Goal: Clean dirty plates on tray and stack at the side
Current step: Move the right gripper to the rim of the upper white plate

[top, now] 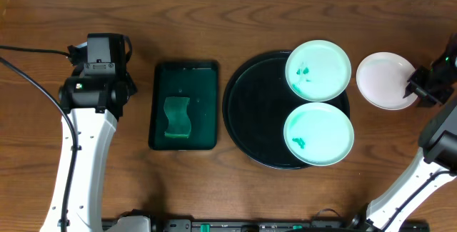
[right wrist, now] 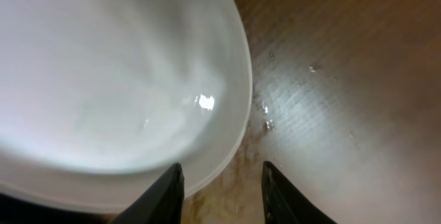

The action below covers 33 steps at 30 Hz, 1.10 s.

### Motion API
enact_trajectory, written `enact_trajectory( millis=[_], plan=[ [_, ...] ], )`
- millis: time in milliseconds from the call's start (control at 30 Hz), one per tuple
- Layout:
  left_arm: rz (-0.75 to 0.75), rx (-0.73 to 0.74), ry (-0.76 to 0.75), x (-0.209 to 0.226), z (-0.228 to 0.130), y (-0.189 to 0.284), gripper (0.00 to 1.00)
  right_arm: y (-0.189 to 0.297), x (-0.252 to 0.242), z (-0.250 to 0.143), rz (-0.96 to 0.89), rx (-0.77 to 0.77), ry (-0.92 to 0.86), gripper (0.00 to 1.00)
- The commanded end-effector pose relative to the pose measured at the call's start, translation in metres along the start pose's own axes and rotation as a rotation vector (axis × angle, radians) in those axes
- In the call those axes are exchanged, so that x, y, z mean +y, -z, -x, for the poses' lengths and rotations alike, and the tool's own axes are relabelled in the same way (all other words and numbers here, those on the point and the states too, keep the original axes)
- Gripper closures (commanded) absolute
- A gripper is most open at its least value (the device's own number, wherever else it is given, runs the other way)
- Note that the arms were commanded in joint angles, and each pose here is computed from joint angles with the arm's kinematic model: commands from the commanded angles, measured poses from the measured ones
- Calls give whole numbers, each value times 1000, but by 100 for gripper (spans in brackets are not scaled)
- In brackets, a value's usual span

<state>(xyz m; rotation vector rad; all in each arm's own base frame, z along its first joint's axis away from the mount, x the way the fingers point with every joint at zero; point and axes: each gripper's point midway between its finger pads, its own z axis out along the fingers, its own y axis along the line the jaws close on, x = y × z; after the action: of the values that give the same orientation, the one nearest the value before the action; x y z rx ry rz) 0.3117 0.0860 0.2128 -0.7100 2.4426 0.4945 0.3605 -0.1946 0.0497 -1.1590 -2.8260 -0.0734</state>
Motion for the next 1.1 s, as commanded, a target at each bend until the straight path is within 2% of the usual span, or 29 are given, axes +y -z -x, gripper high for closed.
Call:
enact_trajectory(
  millis=[0, 133, 300, 600, 800, 1067],
  plan=[
    [15, -20, -8, 5, 3, 5, 20, 43, 25, 11, 63, -81, 66, 65],
    [15, -20, -8, 5, 3, 5, 20, 76, 73, -10, 221, -71, 210, 64],
    [15, -20, -8, 5, 3, 5, 20, 87, 126, -51, 322, -18, 377, 63],
    [15, -20, -8, 5, 3, 5, 20, 73, 195, -131, 235, 66, 678, 64],
    [15, -20, -8, 5, 3, 5, 20, 64, 199, -168, 23, 78, 820, 64],
    [15, -20, -8, 5, 3, 5, 20, 62, 209, -212, -58, 125, 918, 62]
  ],
)
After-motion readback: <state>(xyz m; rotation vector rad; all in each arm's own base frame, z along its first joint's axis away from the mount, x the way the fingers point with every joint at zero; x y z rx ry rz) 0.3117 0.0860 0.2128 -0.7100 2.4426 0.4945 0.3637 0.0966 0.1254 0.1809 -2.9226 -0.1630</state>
